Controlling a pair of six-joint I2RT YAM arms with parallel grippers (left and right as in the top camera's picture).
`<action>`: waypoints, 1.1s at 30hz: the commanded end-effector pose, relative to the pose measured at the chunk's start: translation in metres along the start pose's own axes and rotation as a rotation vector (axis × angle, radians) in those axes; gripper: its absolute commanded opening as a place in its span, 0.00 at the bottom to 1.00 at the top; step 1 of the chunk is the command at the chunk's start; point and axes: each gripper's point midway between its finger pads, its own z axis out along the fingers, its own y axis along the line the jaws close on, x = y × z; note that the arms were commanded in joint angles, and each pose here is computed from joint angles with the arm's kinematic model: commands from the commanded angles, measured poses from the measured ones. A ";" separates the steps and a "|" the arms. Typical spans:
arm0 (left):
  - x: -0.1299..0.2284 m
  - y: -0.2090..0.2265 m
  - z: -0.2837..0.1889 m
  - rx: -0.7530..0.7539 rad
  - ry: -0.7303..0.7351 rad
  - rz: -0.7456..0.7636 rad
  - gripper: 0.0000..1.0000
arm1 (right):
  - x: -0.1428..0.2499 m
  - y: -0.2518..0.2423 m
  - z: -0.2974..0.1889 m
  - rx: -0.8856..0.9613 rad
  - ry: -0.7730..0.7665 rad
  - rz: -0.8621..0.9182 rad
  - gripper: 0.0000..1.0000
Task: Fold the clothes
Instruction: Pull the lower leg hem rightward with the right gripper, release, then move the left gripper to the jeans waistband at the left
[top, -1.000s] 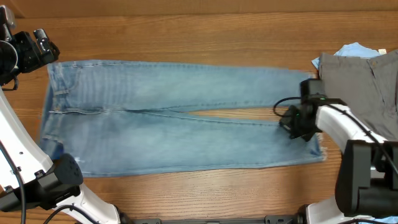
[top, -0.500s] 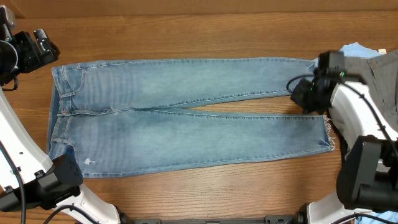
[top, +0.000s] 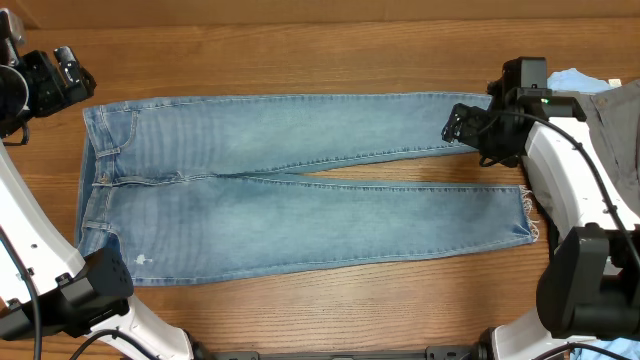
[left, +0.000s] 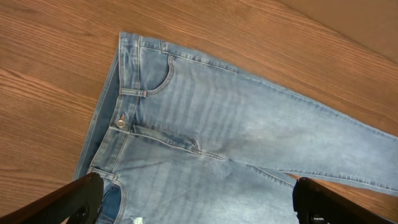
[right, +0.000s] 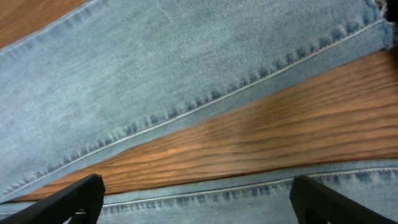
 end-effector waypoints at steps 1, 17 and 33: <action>-0.001 0.000 0.001 -0.001 -0.001 -0.007 1.00 | -0.013 -0.016 -0.013 0.037 -0.032 0.030 1.00; -0.022 0.006 0.000 -0.037 -0.088 0.009 1.00 | -0.012 -0.075 -0.025 0.349 -0.059 0.046 1.00; 0.036 0.106 0.124 0.156 0.270 -0.075 0.96 | -0.014 -0.074 -0.024 0.347 -0.065 0.046 1.00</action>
